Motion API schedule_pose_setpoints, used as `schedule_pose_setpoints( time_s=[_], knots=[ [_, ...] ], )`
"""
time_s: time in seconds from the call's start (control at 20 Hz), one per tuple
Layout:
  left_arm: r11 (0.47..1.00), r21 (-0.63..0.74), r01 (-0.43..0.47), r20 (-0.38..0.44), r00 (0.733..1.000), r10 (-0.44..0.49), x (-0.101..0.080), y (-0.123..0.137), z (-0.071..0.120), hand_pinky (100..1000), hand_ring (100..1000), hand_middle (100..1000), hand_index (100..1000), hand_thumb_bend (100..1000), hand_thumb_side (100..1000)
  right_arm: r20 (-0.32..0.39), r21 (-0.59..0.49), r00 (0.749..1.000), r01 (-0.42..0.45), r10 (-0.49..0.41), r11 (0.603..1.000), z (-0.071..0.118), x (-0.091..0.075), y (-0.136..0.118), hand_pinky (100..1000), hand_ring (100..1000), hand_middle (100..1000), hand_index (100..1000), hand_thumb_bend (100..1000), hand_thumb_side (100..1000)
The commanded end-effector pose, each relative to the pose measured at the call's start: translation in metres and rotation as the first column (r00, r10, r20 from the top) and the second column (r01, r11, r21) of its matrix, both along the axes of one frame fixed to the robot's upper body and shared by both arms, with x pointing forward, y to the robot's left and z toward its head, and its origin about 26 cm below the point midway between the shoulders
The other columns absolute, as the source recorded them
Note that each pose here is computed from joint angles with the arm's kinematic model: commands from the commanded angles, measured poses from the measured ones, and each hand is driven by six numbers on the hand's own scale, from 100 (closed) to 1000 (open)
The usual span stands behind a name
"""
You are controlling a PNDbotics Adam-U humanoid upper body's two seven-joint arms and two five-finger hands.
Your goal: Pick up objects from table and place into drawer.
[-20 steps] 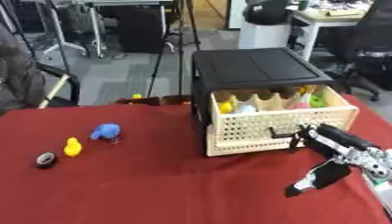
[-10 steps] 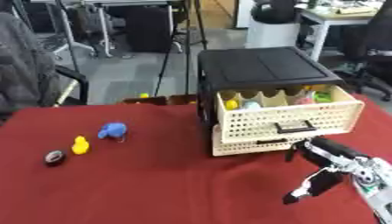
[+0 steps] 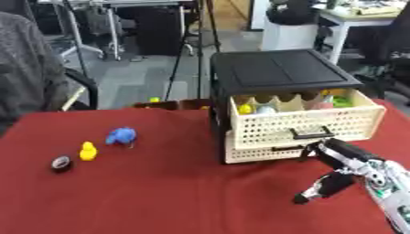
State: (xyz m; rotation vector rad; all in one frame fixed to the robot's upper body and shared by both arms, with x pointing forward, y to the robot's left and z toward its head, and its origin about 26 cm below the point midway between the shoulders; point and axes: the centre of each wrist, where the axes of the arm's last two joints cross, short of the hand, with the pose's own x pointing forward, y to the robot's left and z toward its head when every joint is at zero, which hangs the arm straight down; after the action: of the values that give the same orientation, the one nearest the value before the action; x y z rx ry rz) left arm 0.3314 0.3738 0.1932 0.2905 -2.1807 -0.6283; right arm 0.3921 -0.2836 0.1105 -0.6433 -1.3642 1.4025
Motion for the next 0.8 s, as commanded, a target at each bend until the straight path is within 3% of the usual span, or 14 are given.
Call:
schedule_pose_setpoints(
  time_s=[0.05,0.35,0.8],
  knots=[
    [1.000,0.027,-0.012,0.018,1.000,0.012,-0.002,0.005,0.009,366,410,495,784,100,673,0.098,-0.027,0.995,-0.001,0.004,1.000,0.031,0.003,-0.006,152,100,100,664,1000,507],
    [0.999,0.041,-0.015,0.000,1.000,0.015,-0.001,0.007,0.006,364,409,495,786,100,674,0.138,-0.058,0.990,-0.018,0.026,0.998,0.053,0.003,-0.006,144,100,100,649,979,539],
    [0.999,0.043,-0.008,-0.013,1.000,0.009,-0.001,0.006,0.003,363,408,495,786,100,676,0.118,-0.087,0.993,-0.009,0.020,0.996,0.059,0.016,-0.007,141,100,100,653,962,532]
  ],
)
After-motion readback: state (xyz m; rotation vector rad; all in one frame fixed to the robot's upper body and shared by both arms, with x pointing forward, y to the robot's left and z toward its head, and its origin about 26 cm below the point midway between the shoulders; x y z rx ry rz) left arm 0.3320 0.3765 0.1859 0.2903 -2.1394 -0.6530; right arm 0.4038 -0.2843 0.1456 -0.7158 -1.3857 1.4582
